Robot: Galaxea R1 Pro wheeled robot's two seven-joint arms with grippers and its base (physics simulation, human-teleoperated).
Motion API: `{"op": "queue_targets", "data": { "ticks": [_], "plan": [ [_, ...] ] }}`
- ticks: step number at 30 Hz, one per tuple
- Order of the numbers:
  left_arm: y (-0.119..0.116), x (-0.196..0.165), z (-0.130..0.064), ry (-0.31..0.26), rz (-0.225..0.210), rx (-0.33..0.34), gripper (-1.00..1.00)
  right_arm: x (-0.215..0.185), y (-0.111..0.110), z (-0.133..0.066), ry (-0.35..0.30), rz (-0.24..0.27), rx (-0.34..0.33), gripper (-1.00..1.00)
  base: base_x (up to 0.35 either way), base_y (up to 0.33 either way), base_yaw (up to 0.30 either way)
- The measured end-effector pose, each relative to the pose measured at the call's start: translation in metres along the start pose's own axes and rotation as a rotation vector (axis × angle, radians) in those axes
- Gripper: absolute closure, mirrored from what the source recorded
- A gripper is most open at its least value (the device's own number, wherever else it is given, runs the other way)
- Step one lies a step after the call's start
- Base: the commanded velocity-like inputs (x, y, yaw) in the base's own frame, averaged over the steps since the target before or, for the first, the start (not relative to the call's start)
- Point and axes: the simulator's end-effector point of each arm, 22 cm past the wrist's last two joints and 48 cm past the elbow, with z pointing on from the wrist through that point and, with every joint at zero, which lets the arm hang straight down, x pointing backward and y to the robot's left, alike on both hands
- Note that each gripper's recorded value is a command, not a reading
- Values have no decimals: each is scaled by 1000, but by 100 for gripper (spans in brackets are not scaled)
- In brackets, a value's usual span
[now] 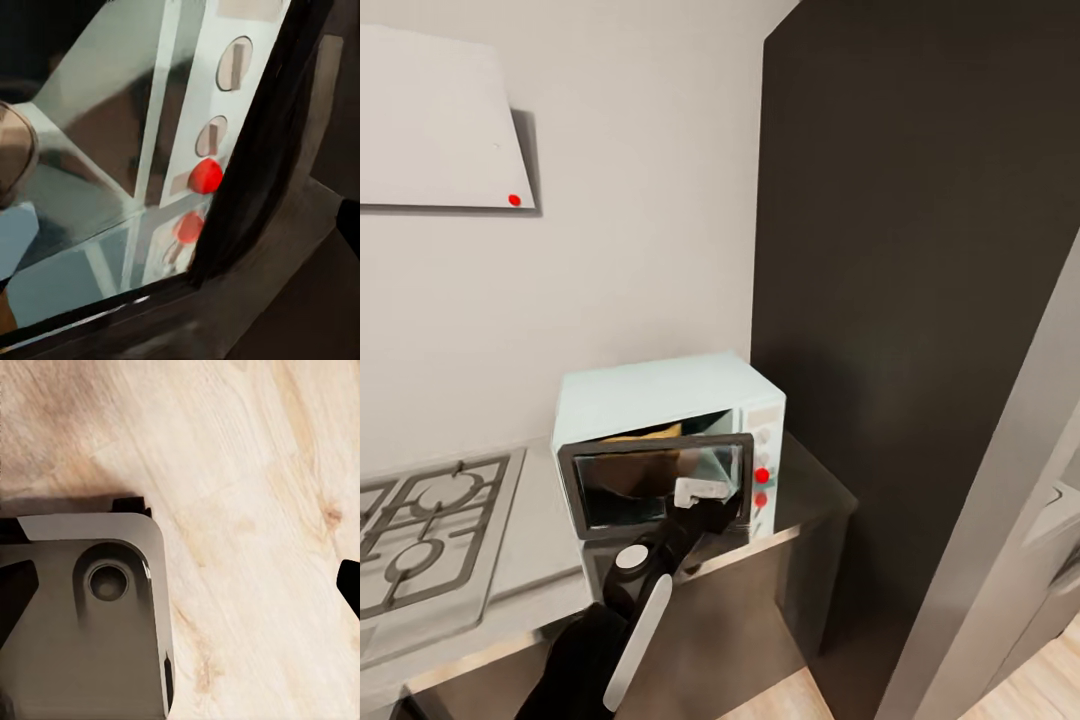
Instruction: In the kitchen, take the popcorn bag from the countertop, put it into the microwave, and heat it until the popcorn is cooked so the cooked popcorn ends up inside the bag.
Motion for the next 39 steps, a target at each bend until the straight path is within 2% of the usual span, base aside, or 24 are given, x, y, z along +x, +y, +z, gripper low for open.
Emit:
{"op": "queue_targets", "data": {
  "ticks": [15, 17, 18, 23, 28, 33, 39],
  "plan": [
    [0, 0, 0, -1, 0, 0, -100, 0, -1, 0, -1, 0, 1, -100, 184, 0, 0],
    [-1, -4, 0, -19, -4, 4, -100, 0, -1, 0, -1, 0, 1, -100, 171, 0, 0],
    [-4, -2, -2, -32, -12, 13, -100, 0, -1, 0, -1, 0, 1, -100, 158, 0, 0],
    [-27, 2, -3, -31, 17, 55, -100, 0, -1, 0, -1, 0, 1, -100, 126, 0, 0],
    [-34, -4, 0, -38, 25, 67, -100, 0, -1, 0, 1, 0, 1, -100, -53, 45, 0],
    [0, -8, 0, -41, -2, -83, -100, 0, -1, 0, 1, 0, 2, -100, -254, 173, 0],
    [-2, -8, 0, -39, 14, -94, -100, -2, -1, 0, -6, 0, 0, -100, -267, 182, 0]
  ]
}}
